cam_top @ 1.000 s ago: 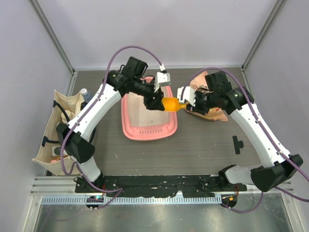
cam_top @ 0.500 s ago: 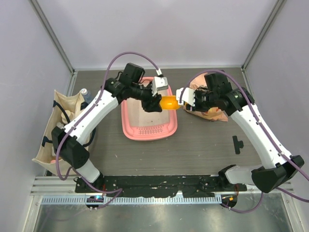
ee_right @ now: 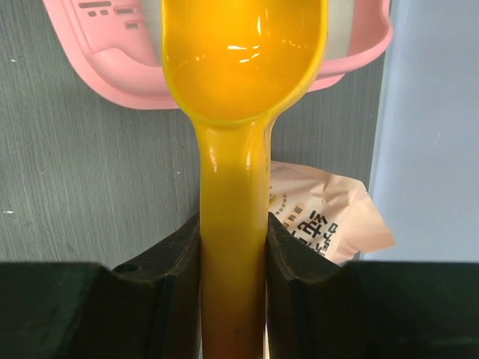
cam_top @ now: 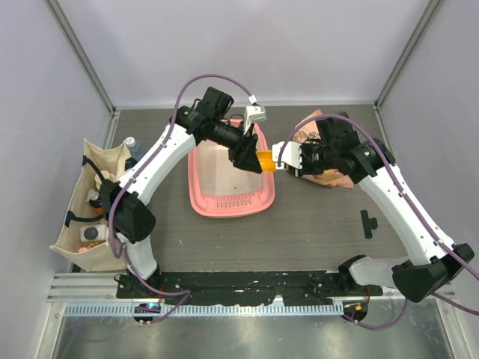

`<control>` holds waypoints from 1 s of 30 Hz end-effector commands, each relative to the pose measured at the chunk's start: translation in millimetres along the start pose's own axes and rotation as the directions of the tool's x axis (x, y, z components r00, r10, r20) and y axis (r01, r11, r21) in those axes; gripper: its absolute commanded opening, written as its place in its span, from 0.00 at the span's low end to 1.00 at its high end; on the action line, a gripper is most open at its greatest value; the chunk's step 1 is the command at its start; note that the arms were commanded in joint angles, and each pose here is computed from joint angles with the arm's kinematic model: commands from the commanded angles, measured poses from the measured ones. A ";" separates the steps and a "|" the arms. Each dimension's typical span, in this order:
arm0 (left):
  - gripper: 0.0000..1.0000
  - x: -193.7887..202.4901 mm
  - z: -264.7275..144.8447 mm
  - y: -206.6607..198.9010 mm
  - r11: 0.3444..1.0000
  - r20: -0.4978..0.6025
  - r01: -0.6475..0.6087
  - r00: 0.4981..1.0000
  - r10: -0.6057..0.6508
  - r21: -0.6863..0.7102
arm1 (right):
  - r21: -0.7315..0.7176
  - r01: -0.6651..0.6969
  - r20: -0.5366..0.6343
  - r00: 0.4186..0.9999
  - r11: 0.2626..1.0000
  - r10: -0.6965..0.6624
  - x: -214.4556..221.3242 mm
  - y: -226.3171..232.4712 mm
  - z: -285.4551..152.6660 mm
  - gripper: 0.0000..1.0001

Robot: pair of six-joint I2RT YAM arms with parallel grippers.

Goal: Fill the litter box with clean litter
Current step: Pick up the spatula from the center of the board.

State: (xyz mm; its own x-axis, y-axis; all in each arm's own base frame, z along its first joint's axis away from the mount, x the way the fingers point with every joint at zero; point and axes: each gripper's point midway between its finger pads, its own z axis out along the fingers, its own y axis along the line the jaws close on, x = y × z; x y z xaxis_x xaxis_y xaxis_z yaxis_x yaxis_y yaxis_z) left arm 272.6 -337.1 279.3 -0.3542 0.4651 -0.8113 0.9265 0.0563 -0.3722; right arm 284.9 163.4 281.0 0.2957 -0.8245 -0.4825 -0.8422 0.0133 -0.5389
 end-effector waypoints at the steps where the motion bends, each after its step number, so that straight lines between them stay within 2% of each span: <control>1: 0.60 -22.2 -3.3 -19.3 0.995 0.060 0.038 0.997 -0.043 0.089 | 0.043 0.027 0.046 0.999 0.999 -0.029 -11.7 -4.8 -4.3 0.19; 2: 0.59 -22.5 -4.1 -17.1 0.994 0.063 0.060 0.996 -0.066 0.088 | 0.043 0.022 0.046 0.999 0.999 -0.024 -11.7 -4.9 -3.8 0.19; 4: 0.50 -21.0 -3.9 -15.8 0.992 0.066 0.082 0.994 -0.089 0.091 | 0.070 -0.006 0.048 0.999 0.998 0.003 -12.5 -10.9 -3.3 0.18; 6: 0.35 -18.3 -5.6 -12.6 0.985 0.080 0.136 0.986 -0.145 0.109 | 0.092 -0.018 0.038 0.999 0.996 0.014 -10.7 -15.4 -2.8 0.15; 7: 0.19 -17.8 -6.7 -10.9 0.981 0.087 0.156 0.982 -0.166 0.111 | 0.104 -0.026 0.038 0.999 0.994 0.022 -10.5 -17.4 -2.5 0.15; 8: 0.13 -20.0 -9.3 -11.2 0.978 0.101 0.172 0.978 -0.184 0.118 | 0.114 -0.036 0.041 0.999 0.993 0.032 -11.0 -19.0 -2.1 0.17; 11: 0.00 -16.3 -9.2 -10.6 0.976 0.109 0.187 0.974 -0.199 0.112 | 0.192 -0.165 0.072 0.985 0.967 0.154 -13.8 -34.5 -5.1 0.46; 12: 0.00 -11.8 -8.0 -9.8 0.968 0.105 0.227 0.966 -0.238 0.108 | 0.230 -0.217 0.104 0.975 0.949 0.198 -16.8 -46.1 -7.2 0.65; 13: 0.00 -11.3 -10.0 -5.9 0.967 0.118 0.237 0.962 -0.247 0.090 | 0.243 -0.363 0.172 0.929 0.900 0.328 -17.4 -57.2 -17.1 0.73; 14: 0.00 -11.6 -11.3 1.2 0.974 0.157 0.221 0.962 -0.225 0.043 | 0.226 -0.454 0.225 0.885 0.862 0.407 -15.8 -65.3 -22.3 0.86; 15: 0.00 -12.7 -13.6 3.0 0.964 0.185 0.266 0.946 -0.265 0.022 | 0.193 -0.551 0.270 0.825 0.812 0.496 -9.6 -74.7 -22.2 0.90; 16: 0.00 -13.7 -17.3 8.6 0.961 0.222 0.275 0.938 -0.267 -0.005 | 0.114 -0.668 0.366 0.716 0.735 0.594 -1.0 -89.7 -39.7 0.94; 17: 0.00 -17.2 -21.8 8.9 0.972 0.282 0.230 0.936 -0.211 -0.037 | 0.014 -0.792 0.395 0.565 0.610 0.725 -0.2 -90.9 -41.4 0.96; 18: 0.00 -17.4 -24.0 19.3 0.965 0.315 0.239 0.929 -0.196 -0.104 | -0.063 -0.846 0.392 0.467 0.530 0.792 1.7 -90.3 -41.3 0.95; 19: 0.00 -18.5 -26.2 20.8 0.961 0.338 0.248 0.921 -0.194 -0.125 | -0.143 -0.881 0.372 0.375 0.452 0.849 12.0 -94.4 -35.6 0.95; 20: 0.00 -18.7 -27.1 24.1 0.961 0.364 0.237 0.915 -0.172 -0.143 | -0.289 -0.872 0.340 0.292 0.394 0.894 -5.3 -85.8 -33.9 0.94; 21: 0.00 -21.3 -29.6 24.1 0.959 0.376 0.232 0.913 -0.158 -0.161 | -0.353 -0.870 0.297 0.244 0.343 0.923 -8.9 -79.6 -30.7 0.94; 23: 0.00 -19.8 -30.3 30.1 0.954 0.369 0.220 0.920 -0.133 -0.206 | -0.466 -0.836 0.255 0.188 0.291 0.949 -19.4 -71.7 -28.7 0.94; 25: 0.00 -17.5 -32.5 41.4 0.937 0.368 0.213 0.925 -0.101 -0.278 | -0.494 -0.830 0.258 0.144 0.259 0.955 -22.2 -70.6 -27.2 0.94; 27: 0.00 -16.3 -33.9 46.7 0.928 0.367 0.212 0.926 -0.090 -0.307 | -0.491 -0.822 0.309 0.145 0.288 0.940 -29.6 -74.9 -35.9 0.95; 30: 0.00 -15.7 -29.6 41.5 0.947 0.325 0.145 0.944 -0.046 -0.286 | -0.488 -0.827 0.298 0.145 0.281 0.944 -26.8 -75.0 -33.0 0.94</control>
State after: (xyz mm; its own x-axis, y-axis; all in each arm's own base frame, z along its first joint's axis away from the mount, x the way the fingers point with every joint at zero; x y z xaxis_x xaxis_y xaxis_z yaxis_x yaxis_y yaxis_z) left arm 313.8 -313.3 269.4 -0.5432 0.1497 -0.8261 0.7991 0.3942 -0.4540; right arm 341.3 154.9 312.0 -0.6651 0.0143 -0.7466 -0.6382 0.5082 0.5783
